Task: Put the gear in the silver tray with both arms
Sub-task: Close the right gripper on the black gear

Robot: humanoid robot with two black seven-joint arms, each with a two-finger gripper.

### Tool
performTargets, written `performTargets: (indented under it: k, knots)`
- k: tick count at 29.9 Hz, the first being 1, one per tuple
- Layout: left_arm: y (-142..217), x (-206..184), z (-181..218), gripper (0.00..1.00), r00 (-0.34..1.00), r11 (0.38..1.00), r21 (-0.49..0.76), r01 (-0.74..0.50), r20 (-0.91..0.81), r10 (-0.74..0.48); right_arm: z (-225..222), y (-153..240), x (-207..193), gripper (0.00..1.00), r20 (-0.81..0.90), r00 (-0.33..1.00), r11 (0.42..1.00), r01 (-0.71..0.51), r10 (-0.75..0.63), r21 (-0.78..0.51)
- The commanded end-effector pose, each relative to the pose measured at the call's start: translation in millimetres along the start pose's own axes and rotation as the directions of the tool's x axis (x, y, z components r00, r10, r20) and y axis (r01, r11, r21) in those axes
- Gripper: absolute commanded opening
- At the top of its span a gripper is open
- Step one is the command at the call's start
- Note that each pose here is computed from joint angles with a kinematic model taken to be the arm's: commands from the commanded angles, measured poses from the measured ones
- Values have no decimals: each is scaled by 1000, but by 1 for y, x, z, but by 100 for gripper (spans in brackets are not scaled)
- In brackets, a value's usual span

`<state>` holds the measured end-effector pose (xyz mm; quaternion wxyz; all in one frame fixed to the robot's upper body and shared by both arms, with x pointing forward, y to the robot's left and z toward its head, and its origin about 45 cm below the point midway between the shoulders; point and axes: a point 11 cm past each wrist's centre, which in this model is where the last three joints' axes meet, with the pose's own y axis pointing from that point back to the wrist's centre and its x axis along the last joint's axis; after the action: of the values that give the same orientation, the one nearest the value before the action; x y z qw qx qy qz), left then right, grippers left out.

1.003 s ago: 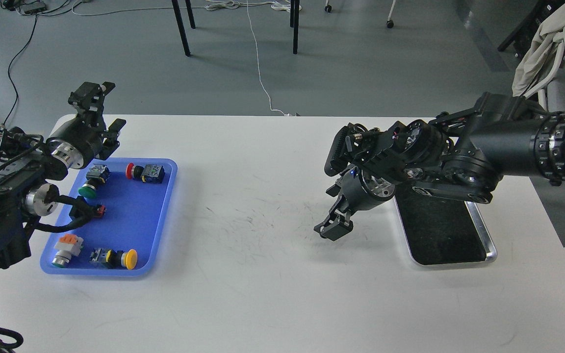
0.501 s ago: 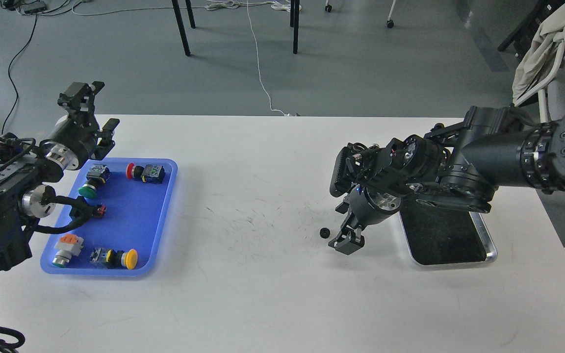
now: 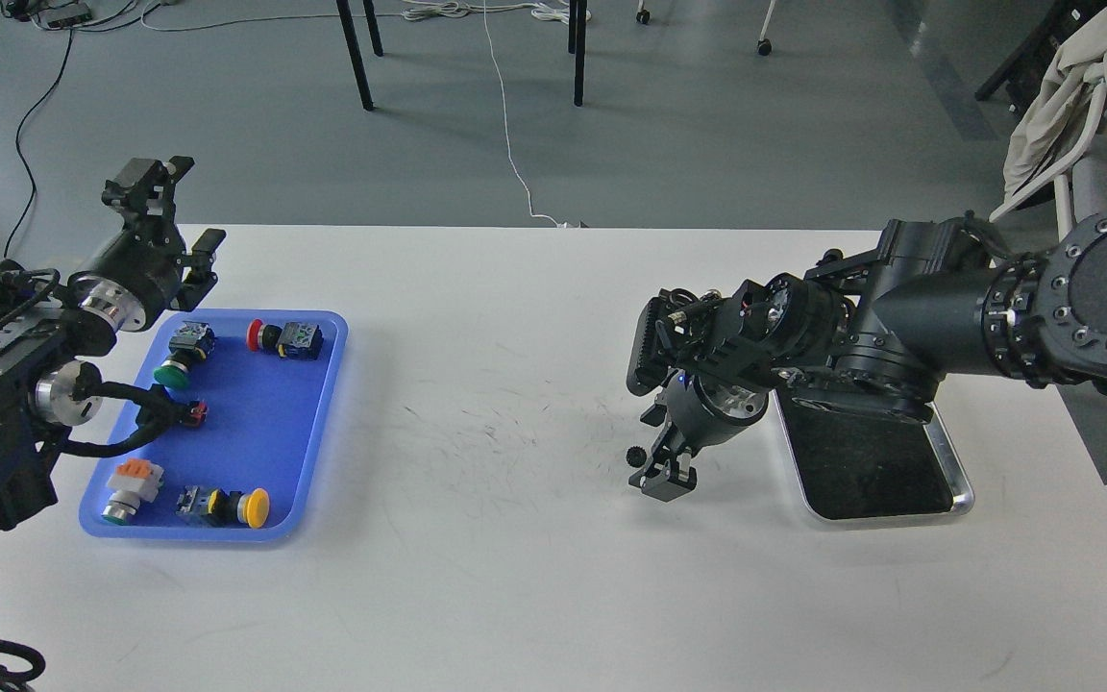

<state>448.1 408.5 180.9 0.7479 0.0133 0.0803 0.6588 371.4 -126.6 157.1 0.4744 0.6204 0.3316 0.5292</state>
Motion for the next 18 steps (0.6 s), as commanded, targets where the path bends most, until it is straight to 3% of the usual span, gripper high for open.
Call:
performTargets:
  k: [1, 12, 18]
  knots:
    - [0, 0, 0, 95, 1000, 1000, 1, 0, 1, 0, -1, -1, 1, 64, -5, 1000, 1000, 3, -3, 1]
    - [0, 1, 1, 95, 1000, 1000, -4, -1, -2, 1, 2, -4, -4, 60, 9, 1000, 1000, 5, -5, -6]
    - [0, 0, 1, 95, 1000, 1000, -6, 0, -3, 0, 3, -4, -3, 51, 8, 1000, 1000, 4, -4, -9]
